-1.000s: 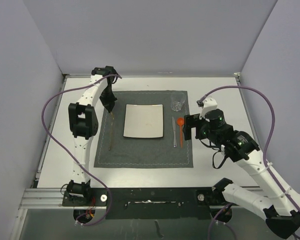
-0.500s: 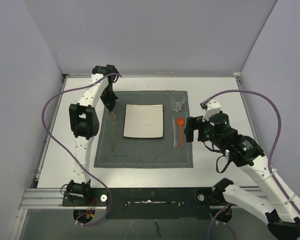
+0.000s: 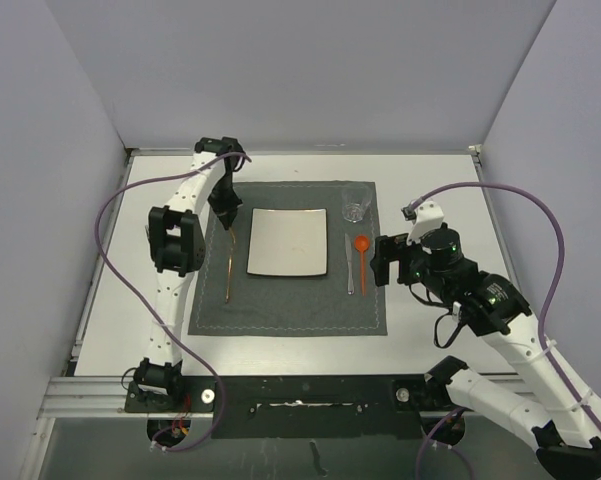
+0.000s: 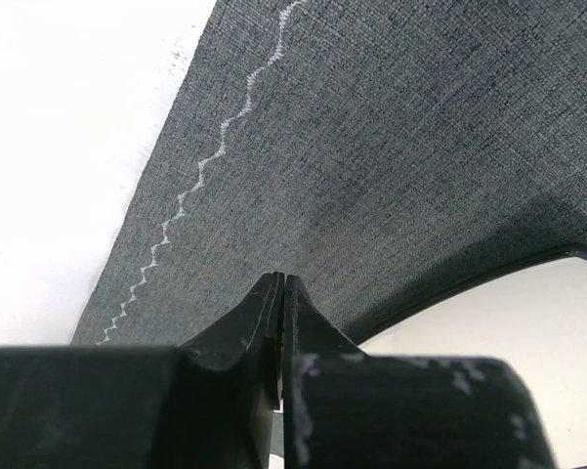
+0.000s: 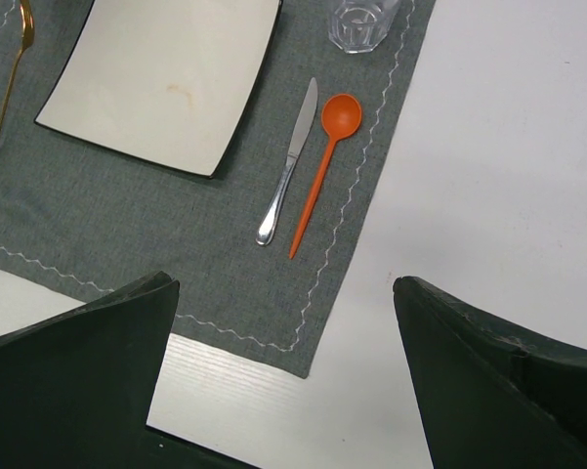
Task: Set the dinner table for one person
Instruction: Place the fork on the napkin.
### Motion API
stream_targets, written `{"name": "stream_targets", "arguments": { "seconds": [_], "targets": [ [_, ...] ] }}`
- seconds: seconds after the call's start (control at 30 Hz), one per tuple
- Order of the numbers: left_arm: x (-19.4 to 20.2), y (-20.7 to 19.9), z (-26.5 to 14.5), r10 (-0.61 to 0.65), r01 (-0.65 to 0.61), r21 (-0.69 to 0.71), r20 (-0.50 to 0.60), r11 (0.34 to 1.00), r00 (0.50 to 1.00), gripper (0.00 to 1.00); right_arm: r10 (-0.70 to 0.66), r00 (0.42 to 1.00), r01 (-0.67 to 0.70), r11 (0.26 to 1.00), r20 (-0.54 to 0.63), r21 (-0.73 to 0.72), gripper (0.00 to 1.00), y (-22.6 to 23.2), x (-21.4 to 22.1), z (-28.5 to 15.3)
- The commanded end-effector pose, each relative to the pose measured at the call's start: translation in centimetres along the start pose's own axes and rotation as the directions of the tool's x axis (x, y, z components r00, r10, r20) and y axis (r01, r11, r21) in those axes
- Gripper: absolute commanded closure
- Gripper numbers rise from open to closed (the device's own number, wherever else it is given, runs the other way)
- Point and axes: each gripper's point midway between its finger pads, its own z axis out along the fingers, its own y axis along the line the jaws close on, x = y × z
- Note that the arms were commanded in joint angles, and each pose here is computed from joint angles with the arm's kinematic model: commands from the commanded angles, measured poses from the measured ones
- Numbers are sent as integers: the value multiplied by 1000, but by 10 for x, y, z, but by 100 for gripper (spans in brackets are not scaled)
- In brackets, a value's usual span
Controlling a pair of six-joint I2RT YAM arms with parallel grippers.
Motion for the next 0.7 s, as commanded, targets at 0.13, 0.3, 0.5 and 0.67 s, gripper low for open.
{"name": "stream_targets", "arguments": {
  "seconds": [0.13,0.3,0.5,0.67],
  "targets": [
    [-2,-9,13,-11,11,-4,2,1000,1000,100,-10,999,9,1000,36,20,2,-5,-5,-2],
    [-3,-10,20,-5,5,-12,1,1000,1000,100,-11,999,10,1000,34,27,2,-6,-3,-1],
    [-2,-13,32,-3,3,-19,-8,1000,1000,100,-8,999,8,1000,31,25,2,-6,-1,0],
    [-4,-14,34,-4,4,-17,0,1000,1000,100,-13,999,12,1000,29,23,2,-5,-1,2]
  ]
}}
